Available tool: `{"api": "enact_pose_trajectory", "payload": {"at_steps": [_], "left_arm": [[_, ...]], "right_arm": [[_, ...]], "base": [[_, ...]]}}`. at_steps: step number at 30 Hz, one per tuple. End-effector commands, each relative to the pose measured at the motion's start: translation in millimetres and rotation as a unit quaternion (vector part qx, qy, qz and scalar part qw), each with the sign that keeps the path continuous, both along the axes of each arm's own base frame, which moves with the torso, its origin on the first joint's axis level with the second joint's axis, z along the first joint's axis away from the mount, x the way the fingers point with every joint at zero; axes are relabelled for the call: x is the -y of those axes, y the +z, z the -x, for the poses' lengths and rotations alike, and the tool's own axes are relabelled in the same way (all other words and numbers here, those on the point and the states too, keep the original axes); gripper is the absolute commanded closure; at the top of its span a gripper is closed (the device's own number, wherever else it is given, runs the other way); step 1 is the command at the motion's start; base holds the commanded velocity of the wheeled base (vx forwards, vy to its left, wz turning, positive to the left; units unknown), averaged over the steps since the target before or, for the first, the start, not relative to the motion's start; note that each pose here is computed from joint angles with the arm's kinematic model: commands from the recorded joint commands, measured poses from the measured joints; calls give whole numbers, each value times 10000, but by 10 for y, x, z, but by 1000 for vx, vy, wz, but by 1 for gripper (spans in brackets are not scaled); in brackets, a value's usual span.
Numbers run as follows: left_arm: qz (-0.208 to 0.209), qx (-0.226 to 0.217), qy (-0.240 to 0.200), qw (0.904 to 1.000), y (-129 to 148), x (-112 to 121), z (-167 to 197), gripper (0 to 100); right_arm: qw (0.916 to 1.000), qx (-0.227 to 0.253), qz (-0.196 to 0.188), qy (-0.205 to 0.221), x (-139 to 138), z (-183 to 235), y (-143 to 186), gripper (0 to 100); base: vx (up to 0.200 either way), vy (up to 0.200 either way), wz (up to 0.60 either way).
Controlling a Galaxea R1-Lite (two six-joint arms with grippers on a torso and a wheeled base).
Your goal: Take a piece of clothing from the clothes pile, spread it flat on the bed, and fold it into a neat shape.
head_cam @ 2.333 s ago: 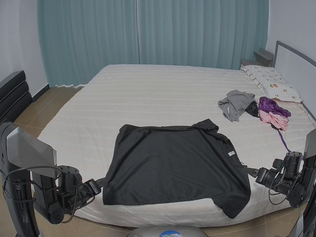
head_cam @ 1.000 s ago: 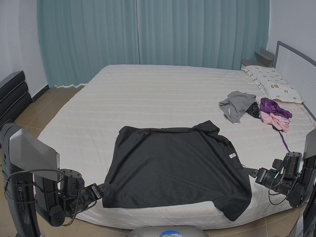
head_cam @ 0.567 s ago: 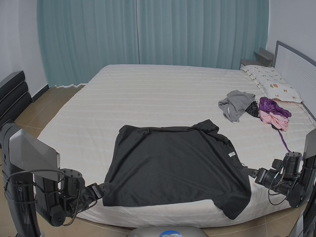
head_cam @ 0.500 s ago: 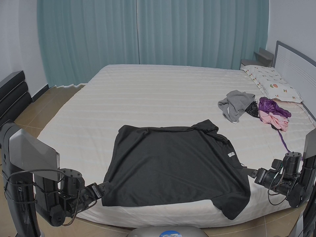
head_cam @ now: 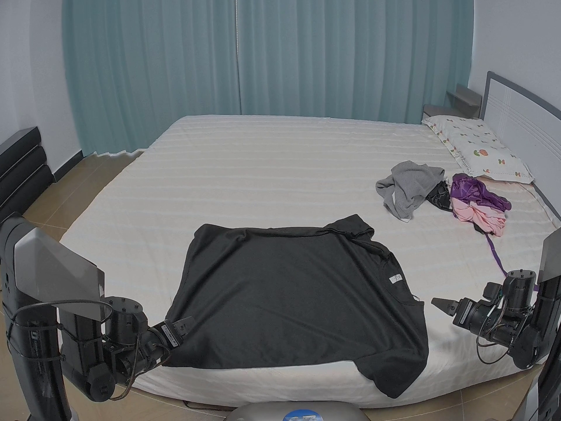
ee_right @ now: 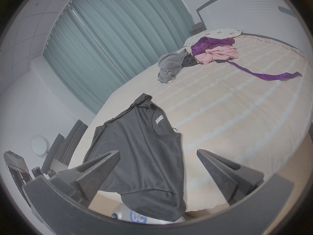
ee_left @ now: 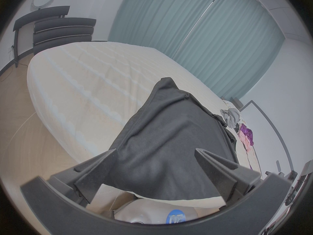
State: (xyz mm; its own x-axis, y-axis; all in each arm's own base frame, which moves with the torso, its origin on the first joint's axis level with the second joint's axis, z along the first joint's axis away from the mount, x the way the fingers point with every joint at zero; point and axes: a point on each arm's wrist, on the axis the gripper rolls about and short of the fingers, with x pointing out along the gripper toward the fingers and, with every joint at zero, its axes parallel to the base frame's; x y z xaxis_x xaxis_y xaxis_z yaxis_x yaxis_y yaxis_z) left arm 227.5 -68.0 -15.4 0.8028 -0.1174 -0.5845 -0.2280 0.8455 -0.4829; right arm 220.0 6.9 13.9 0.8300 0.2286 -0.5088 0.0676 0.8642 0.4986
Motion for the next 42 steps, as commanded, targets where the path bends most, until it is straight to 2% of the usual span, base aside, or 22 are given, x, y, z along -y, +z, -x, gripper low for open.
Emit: {"api": "enact_pose_trajectory", "payload": {"at_steps": [1, 8, 17, 24, 29, 35, 42], "left_arm": [[2, -17, 22, 10000, -2, -10, 5, 0], [5, 13, 17, 10000, 8, -8, 0, 0], [16, 27, 37, 10000, 12, -14, -6, 0], [84, 102, 91, 9999, 32, -17, -35, 0], [191, 385, 218, 9988, 44, -27, -222, 0], [356, 767, 198, 9962, 84, -8, -467, 0], [530, 1050, 128, 9930, 158, -53, -802, 0]], "right_arm": [[10000, -32, -2, 5, -1, 35, -4, 0], [10000, -24, -6, 12, -2, 36, 0, 0], [9999, 42, -115, 106, -80, -13, 10, 0], [9995, 324, -38, 34, -114, -200, 16, 0], [9992, 367, 15, 152, -230, -374, -52, 0], [9989, 379, 252, 104, -425, -895, -294, 0], [9994, 144, 290, 112, -508, -1403, -277, 0]], "base": [[200, 0, 0], [200, 0, 0], [0, 0, 0], [0, 0, 0], [0, 0, 0], [0, 0, 0], [0, 0, 0]]}}
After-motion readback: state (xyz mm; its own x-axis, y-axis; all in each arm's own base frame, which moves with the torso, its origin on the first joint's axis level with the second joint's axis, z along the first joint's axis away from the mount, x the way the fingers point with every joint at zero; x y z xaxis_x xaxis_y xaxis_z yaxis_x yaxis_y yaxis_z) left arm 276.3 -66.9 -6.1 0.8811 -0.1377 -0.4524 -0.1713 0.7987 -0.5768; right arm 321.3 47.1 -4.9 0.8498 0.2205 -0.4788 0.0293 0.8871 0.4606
